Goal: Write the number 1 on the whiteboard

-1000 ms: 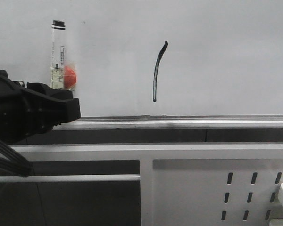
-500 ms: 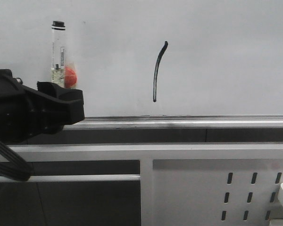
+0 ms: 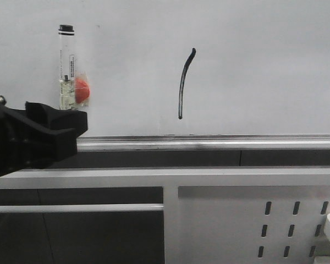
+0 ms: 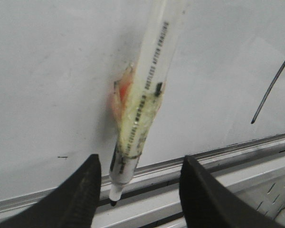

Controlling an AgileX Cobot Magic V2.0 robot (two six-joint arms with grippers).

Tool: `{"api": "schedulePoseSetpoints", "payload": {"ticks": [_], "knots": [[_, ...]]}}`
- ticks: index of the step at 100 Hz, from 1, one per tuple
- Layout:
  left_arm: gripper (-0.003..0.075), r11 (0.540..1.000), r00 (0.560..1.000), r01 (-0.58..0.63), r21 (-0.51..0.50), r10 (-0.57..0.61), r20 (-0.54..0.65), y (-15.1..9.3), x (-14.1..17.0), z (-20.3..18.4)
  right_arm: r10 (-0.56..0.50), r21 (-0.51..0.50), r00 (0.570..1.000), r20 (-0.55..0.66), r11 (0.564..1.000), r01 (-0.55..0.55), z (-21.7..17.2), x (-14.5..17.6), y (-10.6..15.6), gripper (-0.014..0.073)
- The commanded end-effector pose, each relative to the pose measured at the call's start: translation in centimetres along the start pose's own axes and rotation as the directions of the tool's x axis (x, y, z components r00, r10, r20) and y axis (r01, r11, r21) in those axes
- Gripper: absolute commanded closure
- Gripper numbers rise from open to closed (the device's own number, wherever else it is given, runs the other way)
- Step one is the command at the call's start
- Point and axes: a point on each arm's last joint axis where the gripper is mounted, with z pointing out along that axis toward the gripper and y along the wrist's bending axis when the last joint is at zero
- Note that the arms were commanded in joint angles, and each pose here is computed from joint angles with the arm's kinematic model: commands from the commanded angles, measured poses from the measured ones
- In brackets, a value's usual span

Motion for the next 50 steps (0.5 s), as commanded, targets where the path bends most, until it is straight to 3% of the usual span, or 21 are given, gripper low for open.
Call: {"api": "schedulePoseSetpoints", "payload": {"ticks": [1,26,37,42,50], "knots": [[0.0372,1.0,0.965,-0.007,0.018,0.002,0.261,-0.1,-2.9,-0.9,-0.026,0.015,0.988,0.155,1.0,0.024,-1.3,-0.4,-0.3,0.0664],[0.0372,0.996,0.959,-0.029,0.08,0.005,0.285,0.3,-3.3,-3.4,-0.024,-0.024,0.964,0.263,0.999,0.031,-1.9,4.7,0.9,0.0664],[0.0389,0.994,0.944,-0.091,0.062,0.067,0.322,0.6,-3.9,-4.6,-0.031,-0.038,0.962,0.27,0.998,0.043,-1.5,7.2,1.5,0.0664],[0.0439,0.991,0.936,-0.121,0.057,0.095,0.339,0.7,-4.1,-5.0,-0.03,-0.048,0.968,0.25,0.998,0.043,-1.1,8.4,1.9,0.0664],[0.0585,0.98,0.918,-0.189,0.064,0.153,0.365,0.6,-4.3,-5.6,0.006,-0.092,0.982,0.19,0.996,0.012,-0.1,10.4,2.7,0.0664]]}}
